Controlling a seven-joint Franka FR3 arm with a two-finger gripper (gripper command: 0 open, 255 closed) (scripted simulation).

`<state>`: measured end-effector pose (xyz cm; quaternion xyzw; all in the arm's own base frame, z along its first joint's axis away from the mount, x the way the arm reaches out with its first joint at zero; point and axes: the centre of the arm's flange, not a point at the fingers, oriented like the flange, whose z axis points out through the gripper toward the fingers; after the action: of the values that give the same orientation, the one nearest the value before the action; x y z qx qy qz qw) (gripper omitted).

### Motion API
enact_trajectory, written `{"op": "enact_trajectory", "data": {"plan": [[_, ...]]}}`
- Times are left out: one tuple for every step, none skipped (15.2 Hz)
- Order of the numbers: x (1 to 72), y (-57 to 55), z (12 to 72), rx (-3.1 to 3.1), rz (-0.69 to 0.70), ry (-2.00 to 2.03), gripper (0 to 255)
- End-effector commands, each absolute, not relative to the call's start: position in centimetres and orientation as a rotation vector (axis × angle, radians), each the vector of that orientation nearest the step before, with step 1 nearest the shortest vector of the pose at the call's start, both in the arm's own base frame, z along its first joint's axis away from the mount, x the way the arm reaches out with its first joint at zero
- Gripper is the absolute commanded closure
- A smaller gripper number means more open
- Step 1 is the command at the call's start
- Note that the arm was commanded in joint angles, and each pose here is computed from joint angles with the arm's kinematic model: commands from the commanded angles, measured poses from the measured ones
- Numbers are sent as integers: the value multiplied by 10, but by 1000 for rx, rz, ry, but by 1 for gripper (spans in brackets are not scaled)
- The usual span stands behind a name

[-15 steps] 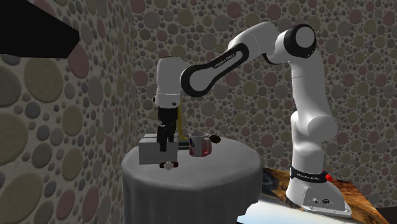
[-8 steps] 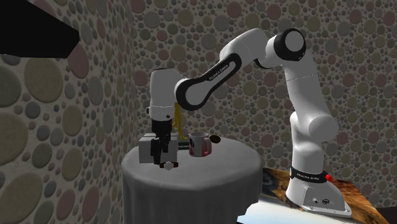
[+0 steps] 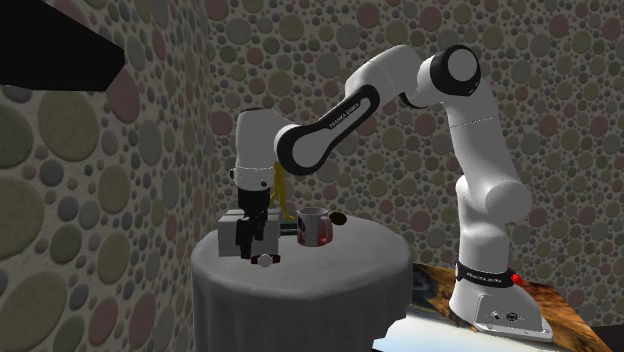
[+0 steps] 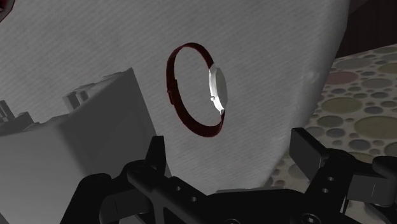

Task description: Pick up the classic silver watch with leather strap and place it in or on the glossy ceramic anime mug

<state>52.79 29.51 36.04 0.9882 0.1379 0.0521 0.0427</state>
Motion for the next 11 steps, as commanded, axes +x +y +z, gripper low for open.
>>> {"op": "enact_trajectory", "data": {"plan": [[530,293,342,3027,133,424,0],[530,293,342,3027,133,424,0],[531,291,342,3027,134,424,255],[531,288,341,3027,134,424,255],[529,287,338,3027,134,424,255],[527,287,336,3027,133,424,255],[530,287,336,3027,132,424,255],[533,288,338,3027,132,424,255],[530,289,344,3028,132,424,255],[529,290,346,3028,132,424,255],[531,292,344,3028,132,424,255]]}}
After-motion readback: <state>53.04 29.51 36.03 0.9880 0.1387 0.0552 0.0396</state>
